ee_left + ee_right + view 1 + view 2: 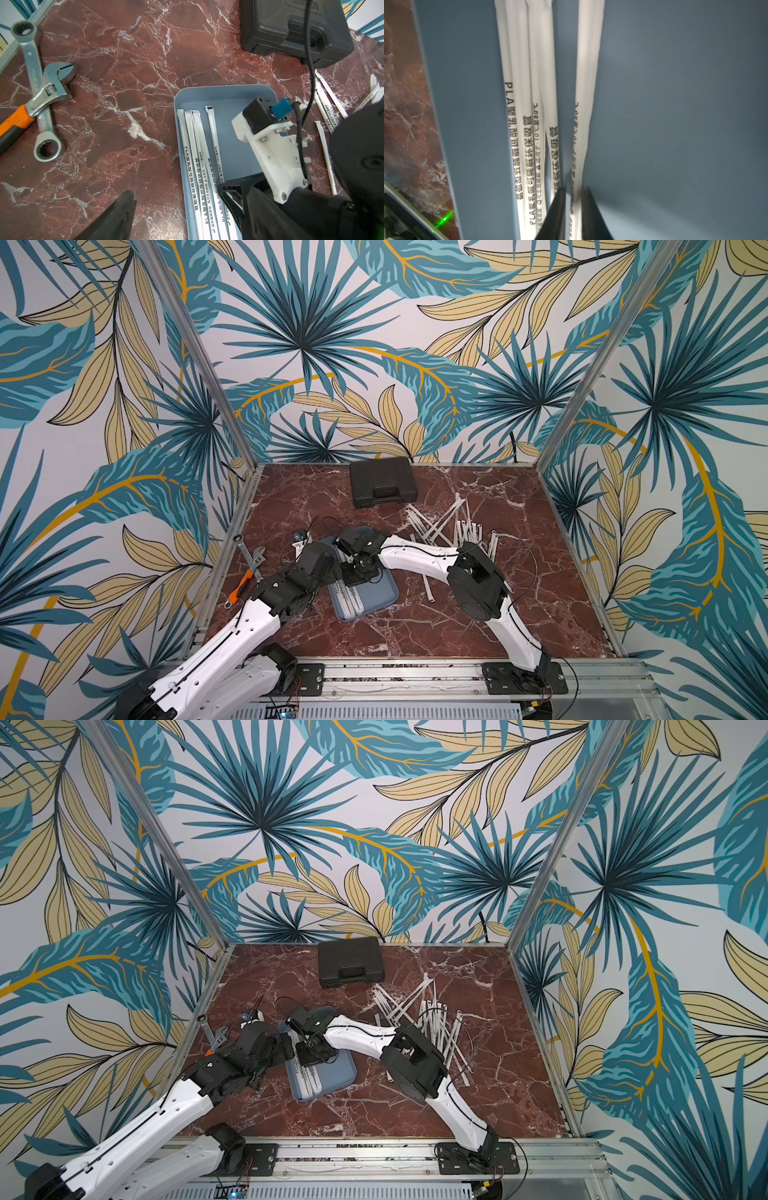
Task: Put the straws into the storage box
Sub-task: Place the straw in the storage box.
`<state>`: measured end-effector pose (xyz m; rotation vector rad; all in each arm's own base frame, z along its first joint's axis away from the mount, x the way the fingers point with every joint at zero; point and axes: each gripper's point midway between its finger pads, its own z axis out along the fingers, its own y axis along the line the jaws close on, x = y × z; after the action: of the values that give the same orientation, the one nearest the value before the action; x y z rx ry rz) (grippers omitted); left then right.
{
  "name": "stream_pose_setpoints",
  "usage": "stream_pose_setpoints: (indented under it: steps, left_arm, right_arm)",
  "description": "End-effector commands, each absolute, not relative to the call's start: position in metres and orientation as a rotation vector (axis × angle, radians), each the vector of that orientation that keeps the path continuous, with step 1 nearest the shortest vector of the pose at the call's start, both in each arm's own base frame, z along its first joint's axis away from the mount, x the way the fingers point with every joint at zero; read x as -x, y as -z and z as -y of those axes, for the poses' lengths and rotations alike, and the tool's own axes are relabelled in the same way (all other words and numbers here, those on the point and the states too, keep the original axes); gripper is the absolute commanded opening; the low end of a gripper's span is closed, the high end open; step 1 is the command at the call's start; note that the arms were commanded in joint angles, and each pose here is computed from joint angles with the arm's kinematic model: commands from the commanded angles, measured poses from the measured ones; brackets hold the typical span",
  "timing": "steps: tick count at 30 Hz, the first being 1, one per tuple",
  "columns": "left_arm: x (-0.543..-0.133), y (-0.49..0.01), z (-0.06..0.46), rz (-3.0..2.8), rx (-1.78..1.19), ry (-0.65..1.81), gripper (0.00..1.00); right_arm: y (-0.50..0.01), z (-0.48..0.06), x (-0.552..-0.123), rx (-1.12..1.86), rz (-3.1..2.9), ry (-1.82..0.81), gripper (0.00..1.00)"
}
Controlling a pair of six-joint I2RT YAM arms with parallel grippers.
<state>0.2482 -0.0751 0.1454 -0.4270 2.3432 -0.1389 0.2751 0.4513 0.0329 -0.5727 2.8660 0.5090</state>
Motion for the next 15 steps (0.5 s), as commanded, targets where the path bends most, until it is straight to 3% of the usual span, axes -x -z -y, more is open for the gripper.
stream_pose_setpoints:
  steps: [1,6,11,15]
  left_arm:
    - [-0.255,-0.156,0.079,-2.320,0.396,0.151,0.90]
    - [-0.265,-0.165,0.110,-2.357,0.321,0.202,0.89]
    - [-0.269,-0.159,0.179,-2.394,0.148,0.253,0.89]
    - [-0.269,-0.140,0.202,-2.447,0.091,0.246,0.89]
  right_arm:
    - [-0.082,-0.440,-0.277,0.498,-2.827,-0.593,0.27]
    - [-0.109,-0.367,-0.296,0.315,-2.784,-0.479,0.29]
    - [-0.080,-0.248,-0.323,0.208,-2.757,0.091,0.40]
    - [-0.056,-0.225,-0.325,0.209,-2.803,0.193,0.40]
